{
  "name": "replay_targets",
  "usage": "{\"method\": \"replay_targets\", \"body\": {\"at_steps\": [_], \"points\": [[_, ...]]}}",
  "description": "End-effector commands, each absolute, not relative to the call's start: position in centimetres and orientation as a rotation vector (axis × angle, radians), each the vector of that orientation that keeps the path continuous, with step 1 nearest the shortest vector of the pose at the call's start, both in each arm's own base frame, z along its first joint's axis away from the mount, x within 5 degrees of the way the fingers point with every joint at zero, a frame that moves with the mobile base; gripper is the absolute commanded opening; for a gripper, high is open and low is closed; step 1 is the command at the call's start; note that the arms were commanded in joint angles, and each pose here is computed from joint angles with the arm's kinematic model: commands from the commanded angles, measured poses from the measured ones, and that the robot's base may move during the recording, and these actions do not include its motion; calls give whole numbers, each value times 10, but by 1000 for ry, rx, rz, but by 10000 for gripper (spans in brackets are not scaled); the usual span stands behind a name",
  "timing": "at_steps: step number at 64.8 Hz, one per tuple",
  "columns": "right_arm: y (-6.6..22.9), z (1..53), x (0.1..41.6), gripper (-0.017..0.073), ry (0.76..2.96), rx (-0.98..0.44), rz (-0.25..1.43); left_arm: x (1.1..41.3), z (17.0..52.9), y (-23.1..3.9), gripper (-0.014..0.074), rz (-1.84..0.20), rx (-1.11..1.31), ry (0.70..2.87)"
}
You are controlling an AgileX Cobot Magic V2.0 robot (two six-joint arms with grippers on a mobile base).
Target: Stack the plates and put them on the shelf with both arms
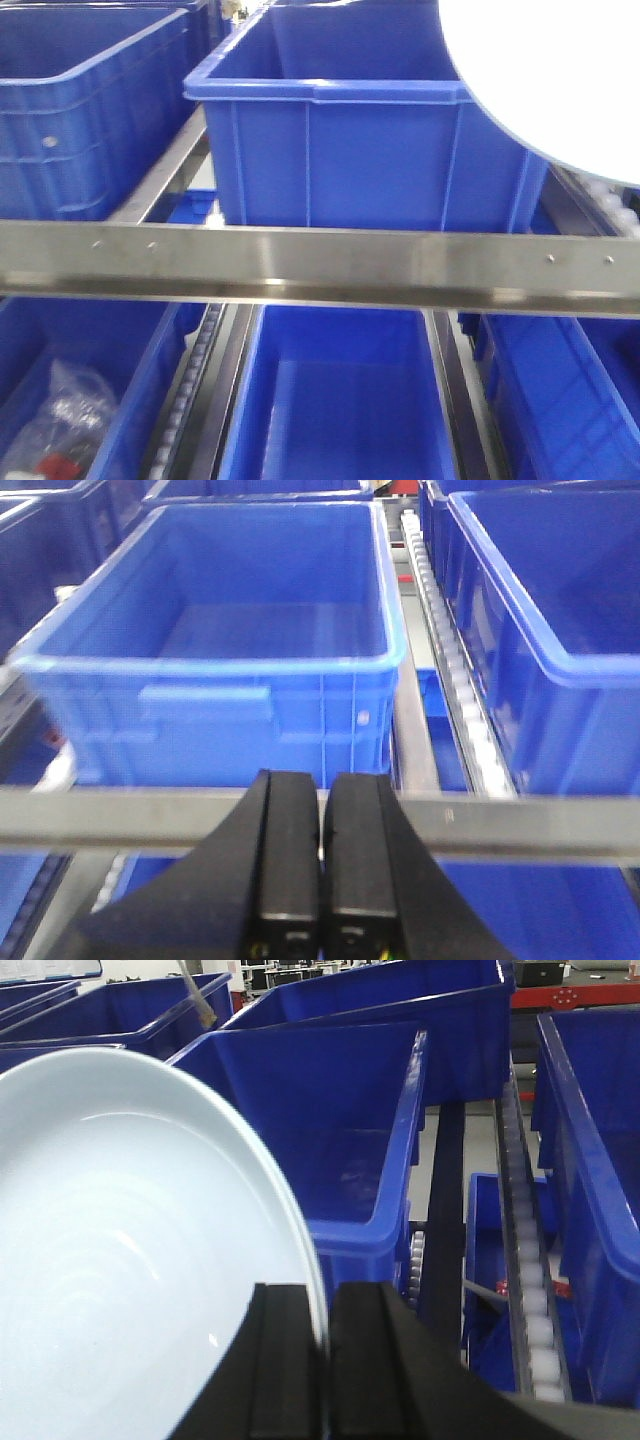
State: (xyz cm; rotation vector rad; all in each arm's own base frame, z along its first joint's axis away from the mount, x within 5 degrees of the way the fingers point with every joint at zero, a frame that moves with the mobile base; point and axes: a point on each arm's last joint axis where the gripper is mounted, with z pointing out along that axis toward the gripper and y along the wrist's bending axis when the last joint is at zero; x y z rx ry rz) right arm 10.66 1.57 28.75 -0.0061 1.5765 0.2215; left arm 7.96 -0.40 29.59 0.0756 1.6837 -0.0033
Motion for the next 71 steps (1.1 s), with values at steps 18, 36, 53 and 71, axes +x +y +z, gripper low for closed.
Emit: {"method": "replay_targets", "body": {"at_steps": [18,36,53,71], "points": [[15,308,106,56,1442,-3,221,81,312,-4,82,-13,53,1584],[15,308,106,56,1442,-3,221,81,312,-4,82,-13,53,1587],[15,308,106,56,1442,-3,221,81,312,-4,82,-16,56,1587],[15,308,106,56,1439,-2,221,81,312,-4,82,-16,56,1587]]}}
